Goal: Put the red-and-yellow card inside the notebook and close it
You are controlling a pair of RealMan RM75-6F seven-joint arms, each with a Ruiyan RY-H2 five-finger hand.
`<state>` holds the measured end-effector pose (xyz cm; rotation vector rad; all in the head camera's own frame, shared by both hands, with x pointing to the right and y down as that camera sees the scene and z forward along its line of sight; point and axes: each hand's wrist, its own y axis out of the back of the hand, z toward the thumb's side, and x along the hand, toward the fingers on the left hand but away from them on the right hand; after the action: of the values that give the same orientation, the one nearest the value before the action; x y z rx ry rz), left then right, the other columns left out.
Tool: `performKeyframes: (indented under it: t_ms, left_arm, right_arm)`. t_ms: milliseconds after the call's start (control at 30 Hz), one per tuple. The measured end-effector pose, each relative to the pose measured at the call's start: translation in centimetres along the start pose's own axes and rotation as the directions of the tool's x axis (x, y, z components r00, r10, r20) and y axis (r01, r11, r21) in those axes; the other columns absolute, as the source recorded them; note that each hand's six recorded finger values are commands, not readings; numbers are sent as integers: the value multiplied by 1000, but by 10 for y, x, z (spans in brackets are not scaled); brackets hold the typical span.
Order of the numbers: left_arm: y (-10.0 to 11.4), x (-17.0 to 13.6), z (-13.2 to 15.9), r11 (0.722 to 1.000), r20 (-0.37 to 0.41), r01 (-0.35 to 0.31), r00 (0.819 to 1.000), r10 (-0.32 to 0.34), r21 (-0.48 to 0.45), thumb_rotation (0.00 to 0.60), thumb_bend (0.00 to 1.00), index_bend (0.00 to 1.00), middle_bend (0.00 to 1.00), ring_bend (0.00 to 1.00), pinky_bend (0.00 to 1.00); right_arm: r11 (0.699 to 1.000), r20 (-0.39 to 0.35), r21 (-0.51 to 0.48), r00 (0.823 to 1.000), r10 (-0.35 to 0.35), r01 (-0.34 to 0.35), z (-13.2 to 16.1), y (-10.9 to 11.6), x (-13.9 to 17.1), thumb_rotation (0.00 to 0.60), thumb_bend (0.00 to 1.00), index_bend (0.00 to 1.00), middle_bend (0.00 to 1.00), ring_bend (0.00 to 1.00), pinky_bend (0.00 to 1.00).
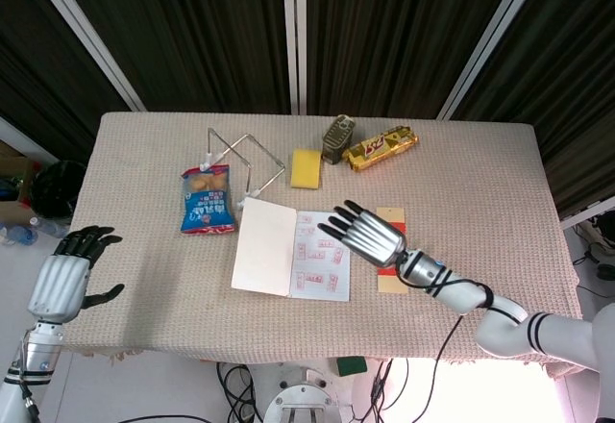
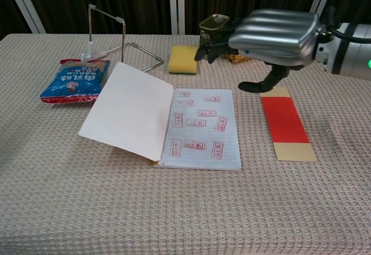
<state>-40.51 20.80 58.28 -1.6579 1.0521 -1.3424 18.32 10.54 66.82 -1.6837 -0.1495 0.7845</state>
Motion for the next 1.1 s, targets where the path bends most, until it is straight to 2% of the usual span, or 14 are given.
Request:
performKeyframes:
  t_ms: [133,333,467,733,1100]
  left_arm:
    - [-1,2,3,1000,2,-2,1000,2,-7,600,39,282,213,163,209]
    - [-3,3,7,1000,6,5,1000,-5,-8,600,39,282,212,163,209]
    - [-2,3,8,1000,-1,7,1000,-7,-8,600,39,282,212,163,209]
    - [-2,2,7,1000,-11,11,1000,-11,-6,600,38,282,213,163,209]
    - [-2,1,4,1000,-20,11,1000,-11,-10,600,38,282,212,163,209]
  right_arm:
    - [997,2,51,998,61,-61,-13,-22,38,600,16,273,251,153,182]
    - [982,-20,133,991,135,-131,-25,-51,63,600,0,273,173,42,56]
    - [974,-29,170,987,159,-152,-31,-64,66,600,48,275,162,25,19]
    - [968,-54,191,983,177,-164,-31,-86,58,600,106,275,154,25,10]
    - [971,-71,172,981,179,-165,-27,-95,45,600,141,275,148,21,10]
